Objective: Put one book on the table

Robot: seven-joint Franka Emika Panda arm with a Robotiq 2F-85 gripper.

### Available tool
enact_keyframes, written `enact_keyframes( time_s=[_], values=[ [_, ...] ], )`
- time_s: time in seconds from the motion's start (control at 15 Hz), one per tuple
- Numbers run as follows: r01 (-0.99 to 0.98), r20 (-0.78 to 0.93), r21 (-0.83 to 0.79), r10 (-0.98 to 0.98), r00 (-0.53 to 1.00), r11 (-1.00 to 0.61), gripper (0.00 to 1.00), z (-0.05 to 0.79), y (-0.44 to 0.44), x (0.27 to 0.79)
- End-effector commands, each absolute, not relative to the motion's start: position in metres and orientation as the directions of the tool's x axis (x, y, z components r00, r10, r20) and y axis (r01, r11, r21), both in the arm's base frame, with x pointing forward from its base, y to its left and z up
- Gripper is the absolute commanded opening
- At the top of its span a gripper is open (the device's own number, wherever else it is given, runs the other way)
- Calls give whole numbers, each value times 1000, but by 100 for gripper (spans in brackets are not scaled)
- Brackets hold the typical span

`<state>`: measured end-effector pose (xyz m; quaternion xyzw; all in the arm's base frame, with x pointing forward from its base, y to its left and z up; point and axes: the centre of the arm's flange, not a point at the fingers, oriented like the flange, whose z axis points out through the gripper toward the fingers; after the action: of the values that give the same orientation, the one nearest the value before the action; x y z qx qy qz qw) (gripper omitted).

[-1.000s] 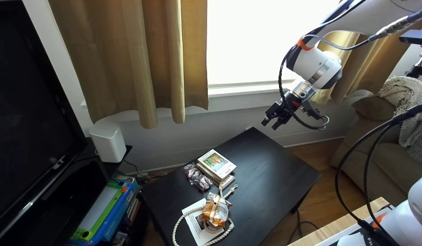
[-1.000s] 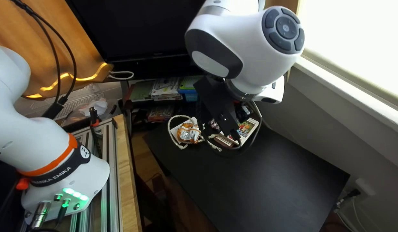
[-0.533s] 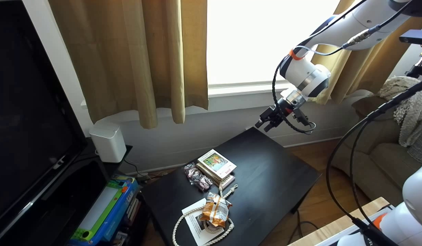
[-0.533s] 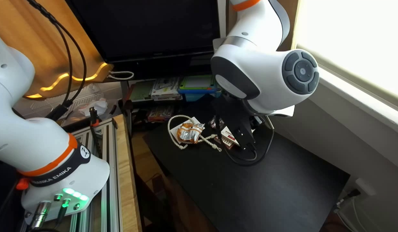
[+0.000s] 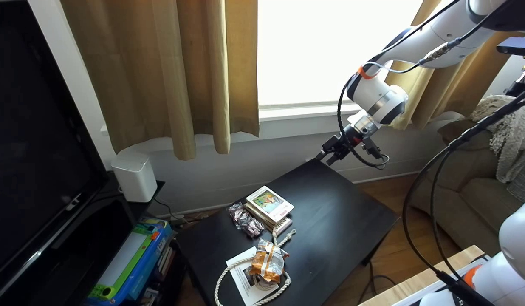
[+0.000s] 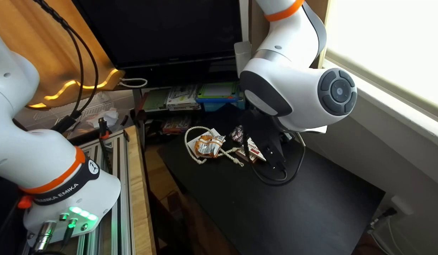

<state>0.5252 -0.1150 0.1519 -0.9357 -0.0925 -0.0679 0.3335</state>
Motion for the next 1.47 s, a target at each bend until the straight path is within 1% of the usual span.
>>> enact_keyframes(
  time_s=[0.0,0.13,0.6,0.87,1.4],
  values=[
    [219,189,-612,128,974,-760,100,152,-115,525],
    [208,190,-636,111,976,-743,100,133,-124,536],
    [250,180,-734,175,968,-631,100,53,-131,577],
    [237,129,-769,219,967,-593,100,10,-113,597],
    [169,-2,-797,282,959,-579,100,-64,-100,621]
  ],
)
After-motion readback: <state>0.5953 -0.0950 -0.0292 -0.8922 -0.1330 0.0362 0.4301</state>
